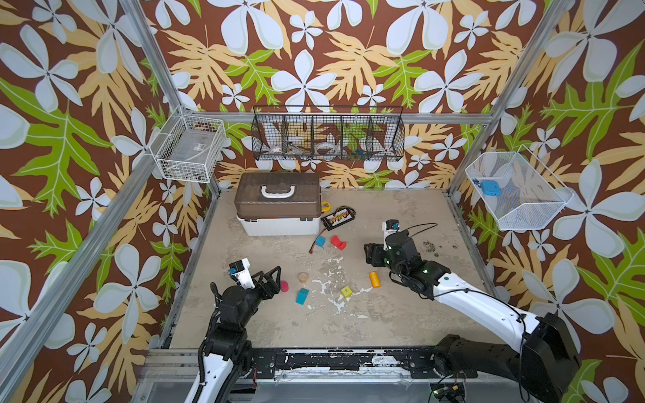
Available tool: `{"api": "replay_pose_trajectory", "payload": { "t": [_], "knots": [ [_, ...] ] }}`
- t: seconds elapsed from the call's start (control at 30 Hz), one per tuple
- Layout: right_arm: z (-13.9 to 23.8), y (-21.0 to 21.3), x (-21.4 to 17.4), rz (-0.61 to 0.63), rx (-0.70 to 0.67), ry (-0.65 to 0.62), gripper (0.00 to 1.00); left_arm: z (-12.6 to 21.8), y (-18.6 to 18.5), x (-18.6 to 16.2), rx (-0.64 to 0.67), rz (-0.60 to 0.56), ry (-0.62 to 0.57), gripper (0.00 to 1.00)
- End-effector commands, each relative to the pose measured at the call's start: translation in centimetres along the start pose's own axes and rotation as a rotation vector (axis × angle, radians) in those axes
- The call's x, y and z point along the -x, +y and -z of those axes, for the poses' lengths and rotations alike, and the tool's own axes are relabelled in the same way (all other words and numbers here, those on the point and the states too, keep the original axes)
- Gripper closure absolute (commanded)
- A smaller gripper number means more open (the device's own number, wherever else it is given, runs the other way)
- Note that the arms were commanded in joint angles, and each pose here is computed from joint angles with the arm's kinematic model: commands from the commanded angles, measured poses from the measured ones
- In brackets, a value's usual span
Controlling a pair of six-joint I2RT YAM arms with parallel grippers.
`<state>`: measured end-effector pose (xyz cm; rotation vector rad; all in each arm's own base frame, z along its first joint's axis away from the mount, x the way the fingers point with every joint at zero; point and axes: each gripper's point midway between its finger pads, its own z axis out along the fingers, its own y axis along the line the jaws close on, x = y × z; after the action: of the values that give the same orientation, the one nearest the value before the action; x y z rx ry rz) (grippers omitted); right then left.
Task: Build the wood block tower
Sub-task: 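Open and raise the right gripper while the left arm reaches forward, then lower the left gripper onto the teal block beside the charger cable and close it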
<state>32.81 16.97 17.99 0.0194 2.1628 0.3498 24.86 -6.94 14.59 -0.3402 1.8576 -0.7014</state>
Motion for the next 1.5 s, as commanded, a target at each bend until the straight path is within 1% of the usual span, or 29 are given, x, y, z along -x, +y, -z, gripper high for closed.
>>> {"api": "replay_pose_trajectory", "payload": {
  "t": [0.0,0.07,0.13,0.17,0.27,0.37,0.4,0.43,0.5,0.6,0.73,0.93,1.2,1.33,1.47],
  "knots": [
    [0.7,-3.5,2.4,-0.025,-0.071,-0.134,0.25,-0.2,-0.1,0.8,0.022,-0.035,-0.007,0.14],
    [0.8,-7.1,2.6,-0.050,-0.136,-0.156,0.24,-0.7,0.1,0.7,0.043,-0.041,0.020,0.14],
    [1.0,-11.8,2.2,-0.106,-0.269,-0.170,0.22,-1.3,-0.1,0.6,0.039,-0.036,0.045,0.15],
    [1.0,-13.7,1.8,-0.126,-0.312,-0.173,0.22,-1.6,-0.3,0.5,0.029,-0.021,0.050,0.17],
    [1.1,-16.4,1.2,-0.128,-0.380,-0.236,0.22,-2.6,-1.7,0.7,-0.032,0.000,0.071,0.22],
    [1.0,-16.8,0.6,-0.118,-0.377,-0.296,0.21,-3.8,-3.5,1.1,-0.055,-0.038,0.092,0.23],
    [0.9,-17.0,0.4,-0.119,-0.389,-0.295,0.21,-4.2,-4.3,1.2,-0.070,-0.057,0.092,0.23],
    [0.8,-17.5,0.1,-0.128,-0.410,-0.303,0.18,-4.7,-5.4,1.1,-0.090,-0.080,0.100,0.23],
    [0.5,-18.0,0.1,-0.147,-0.438,-0.291,0.17,-5.7,-7.5,0.6,-0.135,-0.128,0.128,0.23],
    [0.0,-17.4,0.5,-0.142,-0.391,-0.314,0.17,-7.5,-9.9,-0.3,-0.190,-0.195,0.173,0.23],
    [-0.5,-17.0,0.5,-0.136,-0.367,-0.307,0.17,-10.2,-11.4,-1.6,-0.219,-0.262,0.229,0.27],
    [-0.4,-16.6,0.4,-0.132,-0.339,-0.318,0.17,-14.9,-11.8,-4.3,-0.168,-0.335,0.337,0.29],
    [-0.3,-16.4,0.3,-0.133,-0.321,-0.327,0.17,-19.6,-8.5,-6.3,0.012,-0.434,0.395,0.31],
    [-0.7,-16.0,0.4,-0.124,-0.303,-0.317,0.16,-21.3,-7.7,-7.2,0.048,-0.466,0.421,0.34],
    [-0.9,-15.9,0.3,-0.121,-0.296,-0.311,0.16,-22.5,-7.2,-7.9,0.068,-0.490,0.448,0.40]
  ]
}}
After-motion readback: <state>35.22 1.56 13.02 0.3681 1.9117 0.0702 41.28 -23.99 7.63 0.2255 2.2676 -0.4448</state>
